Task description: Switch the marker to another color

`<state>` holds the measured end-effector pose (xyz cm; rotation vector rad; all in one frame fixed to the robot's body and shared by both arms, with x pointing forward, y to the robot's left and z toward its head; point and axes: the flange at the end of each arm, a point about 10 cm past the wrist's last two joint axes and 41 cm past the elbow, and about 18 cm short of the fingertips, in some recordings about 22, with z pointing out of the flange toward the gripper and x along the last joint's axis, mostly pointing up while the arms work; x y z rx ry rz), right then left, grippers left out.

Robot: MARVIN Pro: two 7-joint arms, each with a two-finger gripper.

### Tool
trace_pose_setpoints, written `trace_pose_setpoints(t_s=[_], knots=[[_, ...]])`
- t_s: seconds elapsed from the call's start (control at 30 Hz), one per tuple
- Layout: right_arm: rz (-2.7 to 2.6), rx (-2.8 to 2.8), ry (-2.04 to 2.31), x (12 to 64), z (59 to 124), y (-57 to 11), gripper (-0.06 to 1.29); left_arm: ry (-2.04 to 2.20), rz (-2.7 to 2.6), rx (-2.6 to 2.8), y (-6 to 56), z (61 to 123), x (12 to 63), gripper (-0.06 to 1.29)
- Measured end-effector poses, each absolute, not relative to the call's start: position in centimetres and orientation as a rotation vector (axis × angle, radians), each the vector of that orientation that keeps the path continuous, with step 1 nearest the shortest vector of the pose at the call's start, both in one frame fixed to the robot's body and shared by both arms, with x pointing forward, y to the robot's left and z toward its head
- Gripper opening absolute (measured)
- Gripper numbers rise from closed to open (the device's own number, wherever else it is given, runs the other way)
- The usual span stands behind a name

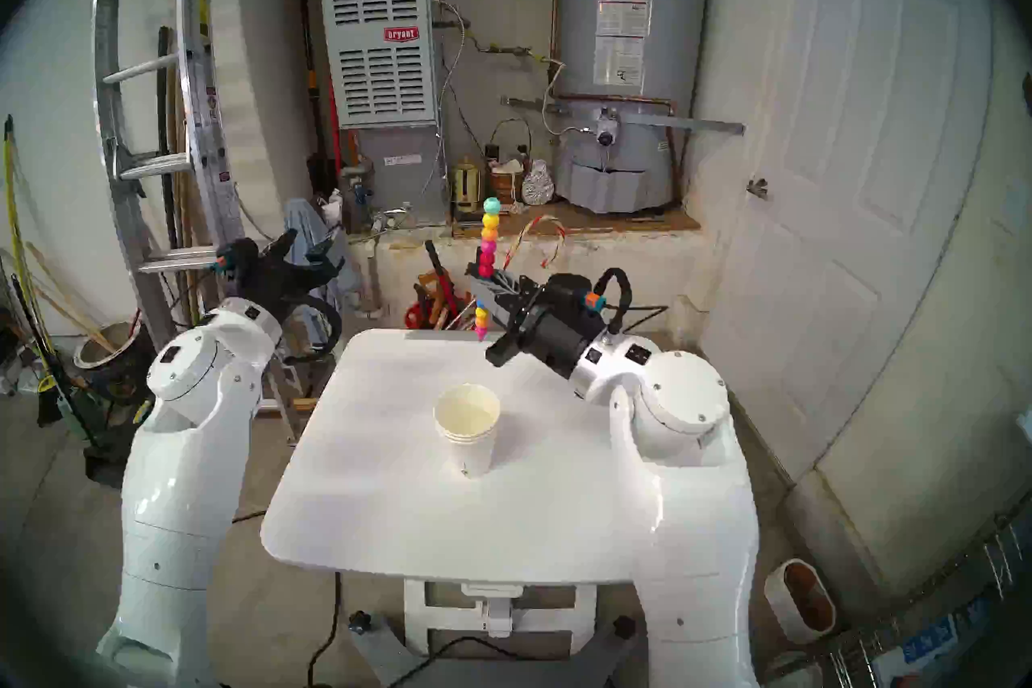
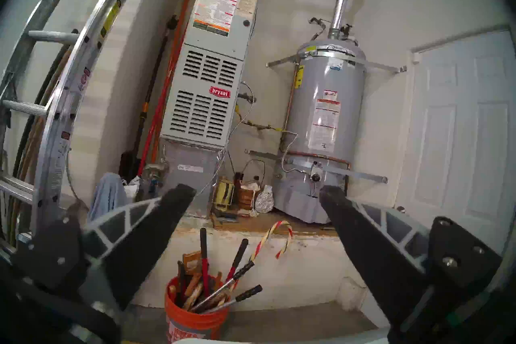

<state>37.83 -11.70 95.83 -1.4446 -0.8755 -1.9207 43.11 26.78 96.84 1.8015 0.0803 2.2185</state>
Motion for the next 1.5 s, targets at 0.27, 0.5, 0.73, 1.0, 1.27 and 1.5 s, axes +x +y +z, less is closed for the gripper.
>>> trace_pose_setpoints(t_s=[0.27, 0.5, 0.73, 1.0, 1.27, 1.5], knots=[[-1.867, -1.477, -0.880, 34.7, 95.0, -11.5, 0.00, 0.072, 2.217, 1.782, 26.4, 96.8, 43.1, 1.27], [-1.842, -1.520, -0.848, 32.6, 93.5, -11.3, 0.00, 0.072, 2.216, 1.764, 26.1, 96.8, 43.1, 1.27], [-1.880, -1.548, -0.820, 31.0, 91.8, -10.8, 0.00, 0.071, 2.215, 1.750, 25.9, 96.7, 43.0, 1.27], [-1.902, -1.560, -0.807, 30.4, 90.1, -10.4, 0.00, 0.071, 2.217, 1.747, 25.8, 96.7, 43.0, 1.27], [-1.894, -1.584, -0.822, 30.4, 87.7, -9.7, 0.00, 0.066, 2.218, 1.748, 25.6, 96.6, 43.0, 1.27], [-1.881, -1.600, -0.848, 30.9, 86.3, -8.9, 0.00, 0.069, 2.220, 1.748, 25.7, 96.6, 43.0, 1.27]])
